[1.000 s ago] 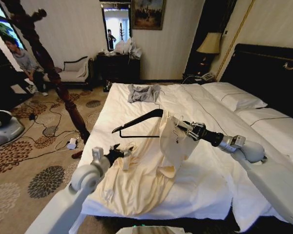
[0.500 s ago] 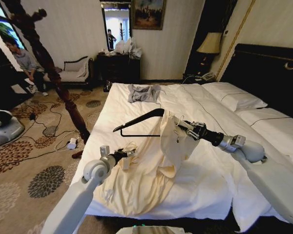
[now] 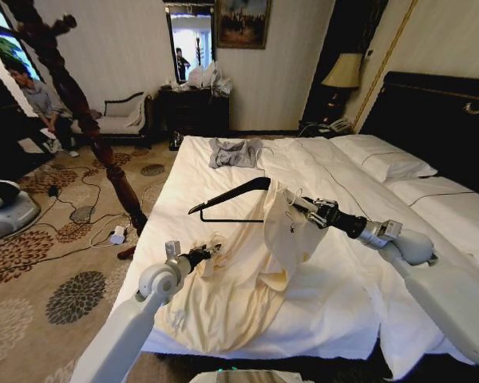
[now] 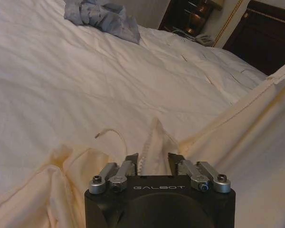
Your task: Pick up the clothes from the bed and hang them on the clothes hanger.
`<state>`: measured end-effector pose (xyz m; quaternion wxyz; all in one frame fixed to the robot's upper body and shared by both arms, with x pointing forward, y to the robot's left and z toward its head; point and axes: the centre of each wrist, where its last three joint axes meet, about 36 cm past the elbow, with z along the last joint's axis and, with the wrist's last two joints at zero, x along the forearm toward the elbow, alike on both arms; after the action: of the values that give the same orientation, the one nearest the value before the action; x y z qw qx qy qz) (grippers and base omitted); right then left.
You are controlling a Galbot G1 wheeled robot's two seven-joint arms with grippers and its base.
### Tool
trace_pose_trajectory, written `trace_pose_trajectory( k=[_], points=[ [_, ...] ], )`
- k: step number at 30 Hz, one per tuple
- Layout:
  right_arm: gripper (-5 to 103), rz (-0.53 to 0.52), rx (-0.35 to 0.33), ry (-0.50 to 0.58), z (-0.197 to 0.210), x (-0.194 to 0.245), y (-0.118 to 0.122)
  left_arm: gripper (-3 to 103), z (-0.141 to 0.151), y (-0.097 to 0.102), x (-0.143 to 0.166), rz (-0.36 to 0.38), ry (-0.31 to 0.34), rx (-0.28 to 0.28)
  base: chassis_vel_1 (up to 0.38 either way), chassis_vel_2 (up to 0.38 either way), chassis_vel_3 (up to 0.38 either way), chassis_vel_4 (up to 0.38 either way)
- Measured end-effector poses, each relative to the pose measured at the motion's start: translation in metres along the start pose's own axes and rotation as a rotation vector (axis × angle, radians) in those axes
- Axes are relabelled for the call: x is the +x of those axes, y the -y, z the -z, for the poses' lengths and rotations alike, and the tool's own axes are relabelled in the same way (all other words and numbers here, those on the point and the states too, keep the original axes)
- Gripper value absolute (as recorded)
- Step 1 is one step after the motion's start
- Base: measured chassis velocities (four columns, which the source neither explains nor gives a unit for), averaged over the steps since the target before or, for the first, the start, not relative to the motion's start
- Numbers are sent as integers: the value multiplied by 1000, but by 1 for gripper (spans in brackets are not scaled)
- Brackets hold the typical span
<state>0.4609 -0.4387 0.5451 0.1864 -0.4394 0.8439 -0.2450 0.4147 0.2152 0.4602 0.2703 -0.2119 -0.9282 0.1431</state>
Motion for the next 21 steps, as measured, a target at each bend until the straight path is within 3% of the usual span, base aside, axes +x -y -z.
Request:
trace_pose_trajectory(
  k=[2,4,8,13,18,21],
  points=[
    [20,0,-1,0,0,0,0,24,0,-1,1,3,6,-7,0,0,0,0],
    [20,0,-1,0,0,0,0,24,0,-1,2,3,9,-9,0,0,0,0],
    [20,1,-5,-5,-2,1,-2,3,6,-4,5,6,47,-16,0,0,0,0],
    [20,-5,-8,-34,-7,5,-5,2,29,-11,12,19,123,-18,0,0,0,0],
    [20,-39,-10,-119,-14,1,-22,2,88,-17,44,-1,277,-18,0,0,0,0],
    [20,-61,-13,-157,-18,-2,-30,2,107,-13,62,-26,328,-23,0,0,0,0]
  ],
)
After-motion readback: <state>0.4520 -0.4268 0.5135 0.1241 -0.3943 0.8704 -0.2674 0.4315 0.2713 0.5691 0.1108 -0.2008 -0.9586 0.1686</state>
